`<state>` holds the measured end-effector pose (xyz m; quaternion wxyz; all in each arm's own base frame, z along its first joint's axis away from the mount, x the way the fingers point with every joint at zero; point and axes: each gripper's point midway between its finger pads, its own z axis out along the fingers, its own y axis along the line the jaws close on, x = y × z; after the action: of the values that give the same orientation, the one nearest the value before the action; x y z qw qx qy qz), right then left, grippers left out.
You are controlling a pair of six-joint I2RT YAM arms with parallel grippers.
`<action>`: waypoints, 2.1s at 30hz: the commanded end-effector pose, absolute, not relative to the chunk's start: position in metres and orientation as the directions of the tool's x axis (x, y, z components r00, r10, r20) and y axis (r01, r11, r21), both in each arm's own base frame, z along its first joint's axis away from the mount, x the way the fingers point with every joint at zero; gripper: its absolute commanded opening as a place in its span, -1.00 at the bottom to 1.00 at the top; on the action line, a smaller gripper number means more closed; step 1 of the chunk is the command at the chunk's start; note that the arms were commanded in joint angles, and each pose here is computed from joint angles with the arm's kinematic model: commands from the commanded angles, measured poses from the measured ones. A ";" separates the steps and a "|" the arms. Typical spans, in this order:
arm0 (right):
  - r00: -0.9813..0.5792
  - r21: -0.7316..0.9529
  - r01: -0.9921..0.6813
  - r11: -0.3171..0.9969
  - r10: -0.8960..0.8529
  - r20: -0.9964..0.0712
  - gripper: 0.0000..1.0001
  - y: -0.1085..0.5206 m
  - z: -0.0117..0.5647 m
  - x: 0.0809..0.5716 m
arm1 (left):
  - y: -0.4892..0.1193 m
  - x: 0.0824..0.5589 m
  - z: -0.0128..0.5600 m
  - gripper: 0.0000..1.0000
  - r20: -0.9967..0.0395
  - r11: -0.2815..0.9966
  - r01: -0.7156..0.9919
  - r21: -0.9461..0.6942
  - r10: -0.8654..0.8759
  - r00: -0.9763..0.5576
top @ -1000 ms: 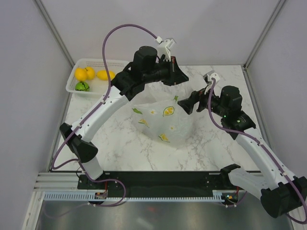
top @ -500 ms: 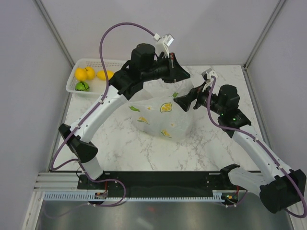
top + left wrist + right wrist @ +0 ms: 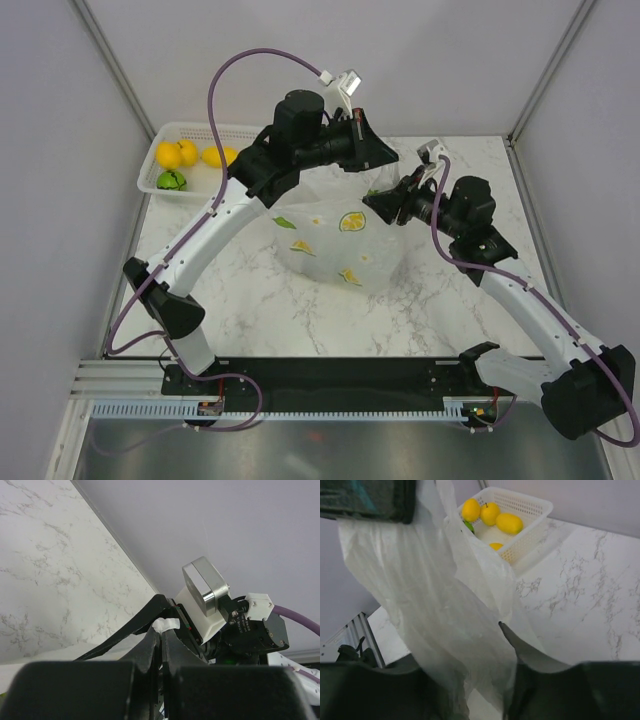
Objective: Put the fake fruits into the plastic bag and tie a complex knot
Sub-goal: Adjust the plastic bag at the center of the board.
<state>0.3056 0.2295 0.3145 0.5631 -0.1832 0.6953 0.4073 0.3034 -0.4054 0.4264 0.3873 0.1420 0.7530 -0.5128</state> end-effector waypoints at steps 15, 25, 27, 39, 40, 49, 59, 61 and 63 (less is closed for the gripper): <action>-0.375 0.446 -0.567 0.693 0.265 -0.888 -1.00 0.211 0.303 0.314 | -0.288 0.351 0.510 0.77 -0.832 0.548 0.626 -0.555 -0.364 -0.419; -0.464 0.487 -0.593 0.641 0.223 -0.857 -1.00 0.211 0.291 0.314 | -0.166 0.343 0.485 0.99 -0.915 0.786 0.470 -0.401 -0.325 -0.238; -0.479 0.496 -0.595 0.633 0.217 -0.851 -1.00 0.212 0.290 0.312 | -0.159 0.338 0.471 0.99 -0.935 0.799 0.489 -0.351 -0.275 -0.222; -0.542 0.528 -0.578 0.622 0.191 -0.818 -1.00 0.216 0.283 0.316 | -0.174 0.321 0.357 0.99 -0.984 0.475 0.866 -0.159 -0.144 -0.102; -0.547 0.530 -0.581 0.618 0.186 -0.816 -1.00 0.218 0.281 0.316 | -0.173 0.319 0.352 1.00 -0.982 0.439 0.883 -0.168 -0.155 -0.110; -0.543 0.528 -0.580 0.621 0.188 -0.818 -1.00 0.222 0.281 0.327 | -0.175 0.304 0.337 0.99 -0.984 0.249 0.965 -0.088 -0.172 -0.045; -0.551 0.522 -0.579 0.626 0.171 -0.817 -1.00 0.223 0.280 0.333 | -0.185 0.295 0.319 1.00 -1.000 0.008 1.000 -0.009 -0.014 -0.009; -0.548 0.522 -0.581 0.625 0.174 -0.818 -1.00 0.223 0.282 0.333 | -0.187 0.306 0.329 1.00 -0.999 0.054 0.998 0.034 -0.021 0.035; -0.547 0.522 -0.580 0.626 0.176 -0.818 -1.00 0.223 0.283 0.334 | -0.194 0.305 0.346 1.00 -0.996 0.034 0.996 0.084 -0.024 0.085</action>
<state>0.3294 0.2192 0.2607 0.4370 -0.1135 0.7948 0.4055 0.3107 -0.1863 0.3169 0.5095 0.4415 0.5352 -0.5090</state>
